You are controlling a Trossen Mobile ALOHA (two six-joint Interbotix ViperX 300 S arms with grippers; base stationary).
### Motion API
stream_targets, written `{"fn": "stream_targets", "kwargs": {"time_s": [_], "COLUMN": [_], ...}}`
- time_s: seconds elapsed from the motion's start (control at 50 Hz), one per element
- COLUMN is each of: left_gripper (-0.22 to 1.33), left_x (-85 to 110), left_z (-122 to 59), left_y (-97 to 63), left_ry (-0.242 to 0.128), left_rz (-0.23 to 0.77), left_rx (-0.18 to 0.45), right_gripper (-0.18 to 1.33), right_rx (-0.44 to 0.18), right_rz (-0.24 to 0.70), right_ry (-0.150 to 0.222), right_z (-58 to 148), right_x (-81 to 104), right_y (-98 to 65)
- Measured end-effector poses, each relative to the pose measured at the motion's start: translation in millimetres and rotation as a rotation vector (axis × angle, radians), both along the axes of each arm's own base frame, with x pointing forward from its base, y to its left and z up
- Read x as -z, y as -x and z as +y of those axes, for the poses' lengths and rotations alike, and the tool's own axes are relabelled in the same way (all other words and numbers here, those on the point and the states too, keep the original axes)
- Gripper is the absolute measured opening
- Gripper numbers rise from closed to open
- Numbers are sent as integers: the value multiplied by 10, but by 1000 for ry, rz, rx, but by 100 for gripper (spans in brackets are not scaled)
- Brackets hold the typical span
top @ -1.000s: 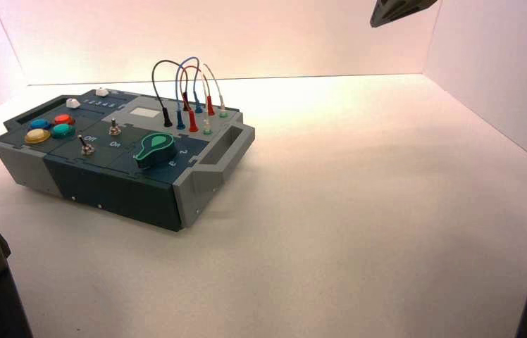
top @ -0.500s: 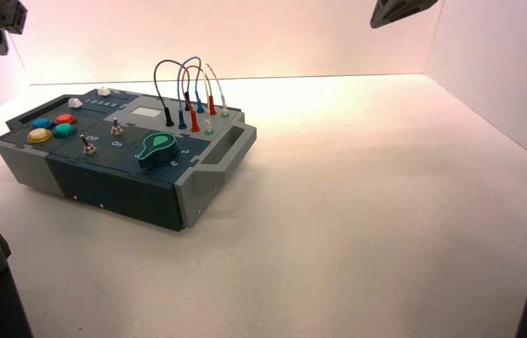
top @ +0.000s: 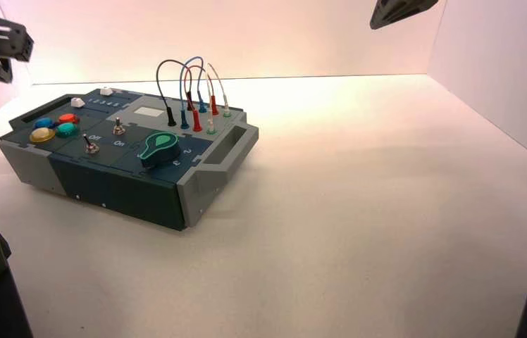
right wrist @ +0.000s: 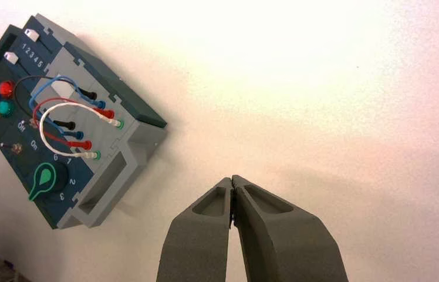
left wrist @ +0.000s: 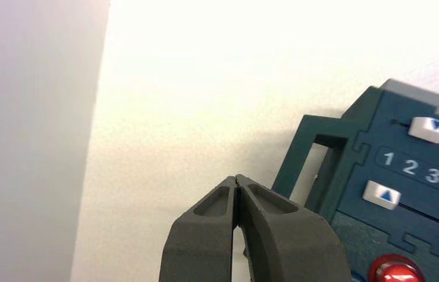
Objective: Move the box to the right.
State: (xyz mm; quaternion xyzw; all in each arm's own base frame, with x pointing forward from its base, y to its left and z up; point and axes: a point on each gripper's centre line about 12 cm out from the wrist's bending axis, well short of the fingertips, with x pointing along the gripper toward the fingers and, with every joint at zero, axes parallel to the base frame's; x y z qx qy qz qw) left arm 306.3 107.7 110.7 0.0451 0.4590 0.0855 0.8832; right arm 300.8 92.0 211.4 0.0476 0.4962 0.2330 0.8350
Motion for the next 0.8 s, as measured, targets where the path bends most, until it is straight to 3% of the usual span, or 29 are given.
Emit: {"fn": "stream_targets", "kwargs": {"time_s": [0.44, 0.8], "left_gripper": [-16, -16], "left_x": [79, 189], "left_z": [11, -242], "left_y": [-87, -232], "left_ry": [6, 17], "left_rz": [-3, 19], "left_rx": [-5, 74], "right_gripper": [-14, -14], "right_rx": [-5, -8], "right_rz": [21, 27], "right_ry": [3, 2], "right_z": [5, 6], "right_x": [47, 53], "right_y": [-6, -2]}}
